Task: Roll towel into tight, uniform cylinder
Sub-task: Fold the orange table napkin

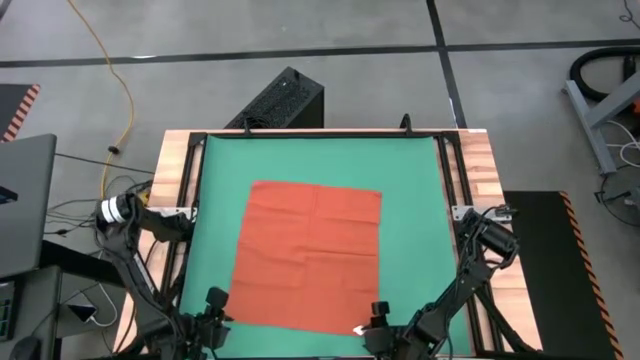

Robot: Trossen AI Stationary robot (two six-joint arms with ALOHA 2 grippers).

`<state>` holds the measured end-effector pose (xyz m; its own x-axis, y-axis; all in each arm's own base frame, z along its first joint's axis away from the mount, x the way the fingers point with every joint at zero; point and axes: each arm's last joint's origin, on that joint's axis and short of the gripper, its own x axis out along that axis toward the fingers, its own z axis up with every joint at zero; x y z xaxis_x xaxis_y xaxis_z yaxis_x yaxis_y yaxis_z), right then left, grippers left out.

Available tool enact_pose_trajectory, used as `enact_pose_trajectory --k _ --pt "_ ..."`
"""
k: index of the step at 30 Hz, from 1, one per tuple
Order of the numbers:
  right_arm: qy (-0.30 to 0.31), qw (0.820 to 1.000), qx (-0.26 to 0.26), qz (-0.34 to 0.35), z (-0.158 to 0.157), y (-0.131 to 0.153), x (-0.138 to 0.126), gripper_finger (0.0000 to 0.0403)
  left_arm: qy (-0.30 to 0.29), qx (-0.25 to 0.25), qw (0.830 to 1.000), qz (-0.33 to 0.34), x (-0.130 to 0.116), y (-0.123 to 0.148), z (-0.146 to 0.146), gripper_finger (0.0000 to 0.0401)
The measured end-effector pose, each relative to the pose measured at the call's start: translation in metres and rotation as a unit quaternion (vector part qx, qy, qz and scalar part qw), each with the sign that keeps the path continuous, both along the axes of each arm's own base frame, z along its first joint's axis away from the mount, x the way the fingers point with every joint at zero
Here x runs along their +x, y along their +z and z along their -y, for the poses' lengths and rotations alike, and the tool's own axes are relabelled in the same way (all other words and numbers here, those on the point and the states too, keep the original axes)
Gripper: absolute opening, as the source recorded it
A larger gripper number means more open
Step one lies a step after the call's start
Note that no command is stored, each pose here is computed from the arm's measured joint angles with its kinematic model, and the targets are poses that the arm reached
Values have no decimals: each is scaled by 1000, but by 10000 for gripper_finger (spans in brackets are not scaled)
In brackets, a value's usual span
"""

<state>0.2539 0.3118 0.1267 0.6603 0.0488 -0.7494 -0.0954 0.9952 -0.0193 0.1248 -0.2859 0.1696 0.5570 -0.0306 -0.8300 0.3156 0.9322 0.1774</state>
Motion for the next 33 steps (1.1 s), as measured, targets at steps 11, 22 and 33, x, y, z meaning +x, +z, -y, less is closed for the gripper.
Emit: enact_pose_trajectory --k 11,22,33 --pt "-21 1000 13 0 0 0 0 222 17 90 995 -39 -4 -43 1 105" --pt "-35 999 4 -16 5 -2 0 191 53 86 991 -87 -13 -45 -2 45" --pt "-50 999 1 -23 10 -3 2 107 123 74 986 -90 -17 -51 -11 1"
